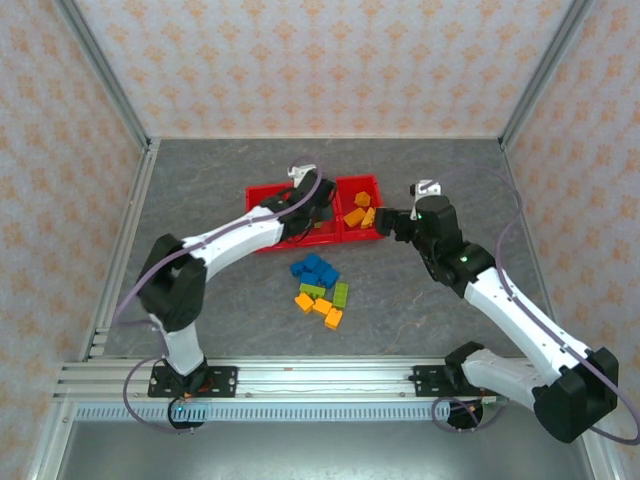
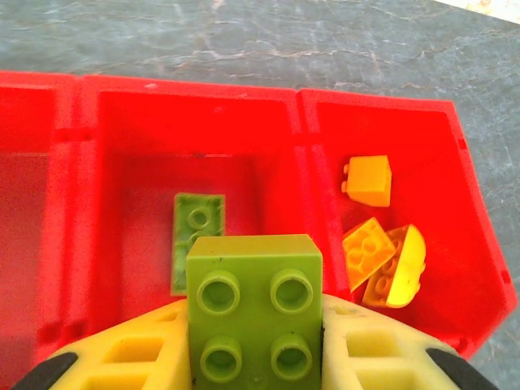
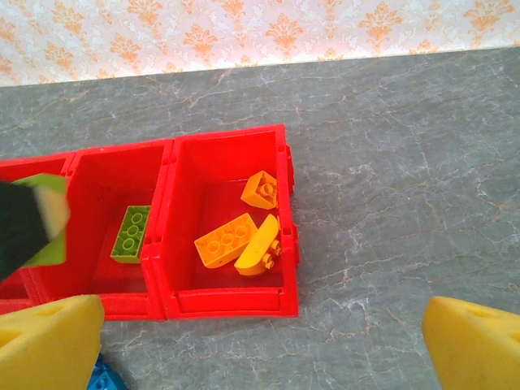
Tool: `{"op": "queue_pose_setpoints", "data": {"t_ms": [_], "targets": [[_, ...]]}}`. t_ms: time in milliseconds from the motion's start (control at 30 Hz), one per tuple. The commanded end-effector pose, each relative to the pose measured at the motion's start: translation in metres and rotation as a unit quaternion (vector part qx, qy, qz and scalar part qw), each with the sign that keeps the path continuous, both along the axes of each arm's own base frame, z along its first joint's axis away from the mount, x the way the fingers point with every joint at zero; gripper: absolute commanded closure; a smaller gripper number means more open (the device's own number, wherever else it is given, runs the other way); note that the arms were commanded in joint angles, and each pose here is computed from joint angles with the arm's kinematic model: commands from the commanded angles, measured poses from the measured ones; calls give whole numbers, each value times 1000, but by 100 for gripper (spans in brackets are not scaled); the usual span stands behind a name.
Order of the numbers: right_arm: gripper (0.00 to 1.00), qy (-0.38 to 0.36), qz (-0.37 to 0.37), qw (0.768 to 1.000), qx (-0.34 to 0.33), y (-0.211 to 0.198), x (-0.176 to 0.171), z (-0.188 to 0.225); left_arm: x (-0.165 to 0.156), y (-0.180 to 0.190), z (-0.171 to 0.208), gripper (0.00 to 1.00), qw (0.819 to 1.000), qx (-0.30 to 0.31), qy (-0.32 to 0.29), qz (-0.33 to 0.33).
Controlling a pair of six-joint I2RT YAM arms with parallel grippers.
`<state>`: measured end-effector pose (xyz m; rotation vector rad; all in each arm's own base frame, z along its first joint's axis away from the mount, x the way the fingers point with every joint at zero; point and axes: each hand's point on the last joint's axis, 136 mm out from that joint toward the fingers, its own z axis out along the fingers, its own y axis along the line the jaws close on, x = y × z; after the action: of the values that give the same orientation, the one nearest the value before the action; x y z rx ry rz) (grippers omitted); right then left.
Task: Sort the legos into containers by color
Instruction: Place the lego in the container.
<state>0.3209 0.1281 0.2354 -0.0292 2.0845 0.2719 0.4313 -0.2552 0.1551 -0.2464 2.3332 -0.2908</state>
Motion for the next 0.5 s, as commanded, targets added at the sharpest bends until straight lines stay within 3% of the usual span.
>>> {"op": "queue_pose_setpoints", "data": {"t_ms": [0, 200, 467], "targets": [[0, -5, -16, 1000, -7, -12, -9, 1, 21, -13, 5, 67, 1000, -18, -3, -10], [0, -16, -24, 1000, -12, -20, -16, 3, 44, -15, -29, 67, 999, -30, 29, 9], [0, -23, -19, 999, -12, -18, -13, 6, 55, -4, -33, 60, 999, -31, 26, 23]]}}
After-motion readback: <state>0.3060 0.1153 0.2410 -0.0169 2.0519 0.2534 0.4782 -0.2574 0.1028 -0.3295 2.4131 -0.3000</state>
